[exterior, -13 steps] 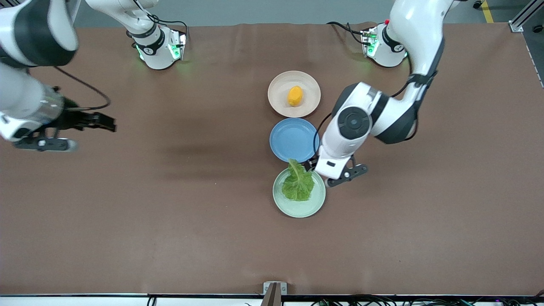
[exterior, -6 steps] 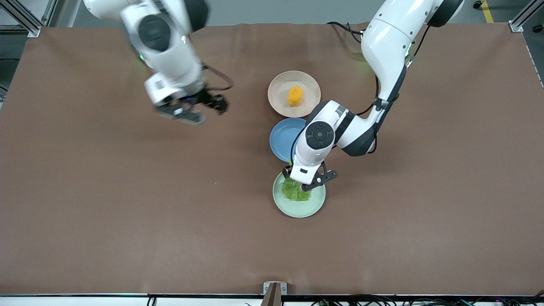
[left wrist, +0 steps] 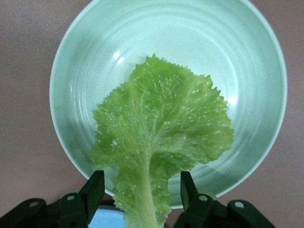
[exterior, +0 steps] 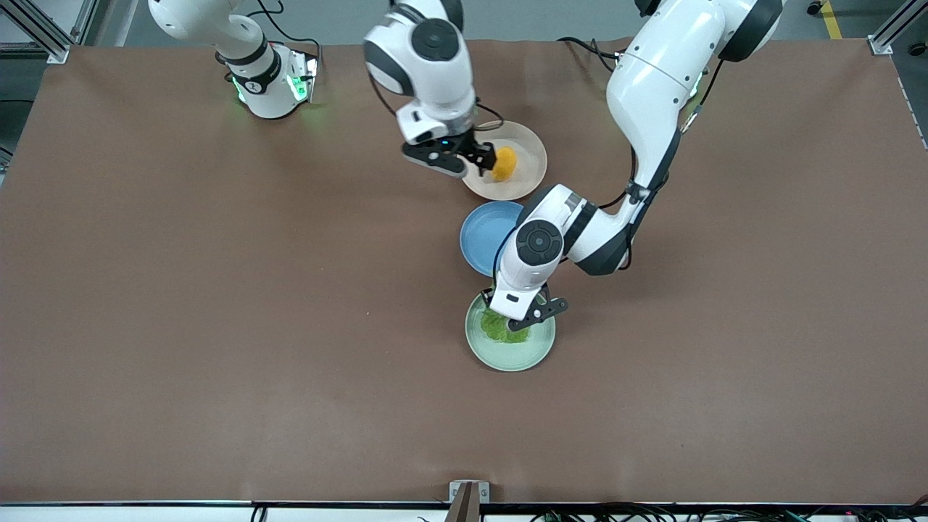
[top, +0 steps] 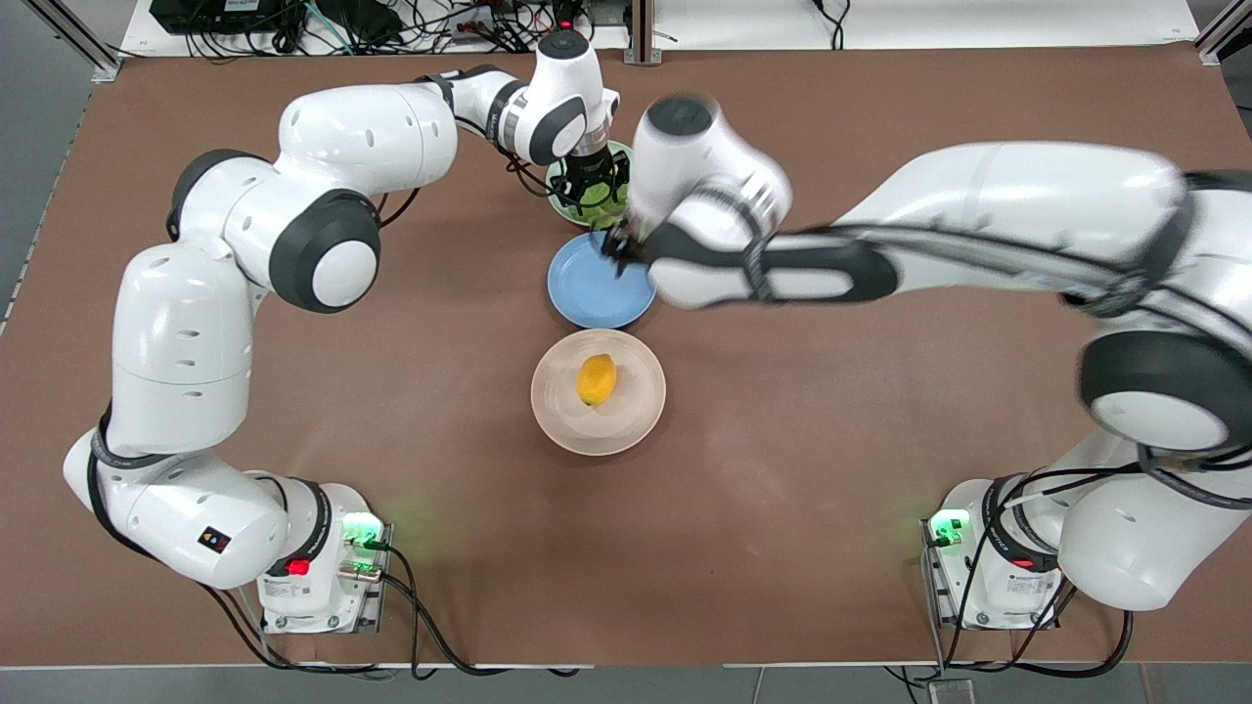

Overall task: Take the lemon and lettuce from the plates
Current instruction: 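Grasp the lettuce stem with the left gripper while the right gripper reaches the lemon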

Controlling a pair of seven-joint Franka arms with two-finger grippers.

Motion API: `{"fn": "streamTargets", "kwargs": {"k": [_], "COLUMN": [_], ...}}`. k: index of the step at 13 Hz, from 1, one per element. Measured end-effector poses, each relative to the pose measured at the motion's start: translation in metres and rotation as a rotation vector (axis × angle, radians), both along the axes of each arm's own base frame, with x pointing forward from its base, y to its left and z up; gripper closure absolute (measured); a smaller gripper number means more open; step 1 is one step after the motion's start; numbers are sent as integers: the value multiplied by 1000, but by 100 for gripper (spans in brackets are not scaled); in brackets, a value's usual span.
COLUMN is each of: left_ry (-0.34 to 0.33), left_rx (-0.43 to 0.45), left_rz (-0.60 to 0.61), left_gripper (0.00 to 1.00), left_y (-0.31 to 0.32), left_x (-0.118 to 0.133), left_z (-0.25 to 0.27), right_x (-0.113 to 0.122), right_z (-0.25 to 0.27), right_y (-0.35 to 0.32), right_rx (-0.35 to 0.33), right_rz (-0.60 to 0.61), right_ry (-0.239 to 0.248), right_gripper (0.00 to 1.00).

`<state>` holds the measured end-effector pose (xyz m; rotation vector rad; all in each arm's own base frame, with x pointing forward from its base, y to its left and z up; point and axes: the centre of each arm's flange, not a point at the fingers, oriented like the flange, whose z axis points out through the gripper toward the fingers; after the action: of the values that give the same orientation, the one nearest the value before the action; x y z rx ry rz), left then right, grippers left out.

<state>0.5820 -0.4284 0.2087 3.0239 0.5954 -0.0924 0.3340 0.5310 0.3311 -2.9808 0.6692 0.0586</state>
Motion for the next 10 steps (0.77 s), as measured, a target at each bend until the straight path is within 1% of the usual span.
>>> {"fn": "streamTargets", "kwargs": {"k": [2, 3, 4, 5, 7, 8, 10], "left_ry": [5, 8, 11, 14, 19, 18, 18], "left_rx": [3, 5, 7, 9, 11, 11, 11], "left_rz": [-6, -6, -6, -7, -8, -9, -8], "left_gripper": [38, 39, 45, 45, 59, 61, 80], "left_y": [0, 1, 1, 1, 1, 0, 1], "left_x": [0, -1, -1, -1, -2, -3, -2], "left_z": [-5, -8, -10, -13, -17, -18, -18], "right_x": [-18, -21, -22, -22, -29, -34, -50], "right_z": [-41, -54, -64, -72, -86, -89, -92], "right_y": [25, 34, 41, 47, 57, 60, 68], "right_rx": [-17, -27, -33, -38, -50, -54, -60], "right_rz": [0, -6, -16, -21, -16, -14, -14], "right_ry": [10, 16, 19, 22, 27, 28, 31], "right_gripper": [0, 0, 0, 0, 0, 0, 0]}}
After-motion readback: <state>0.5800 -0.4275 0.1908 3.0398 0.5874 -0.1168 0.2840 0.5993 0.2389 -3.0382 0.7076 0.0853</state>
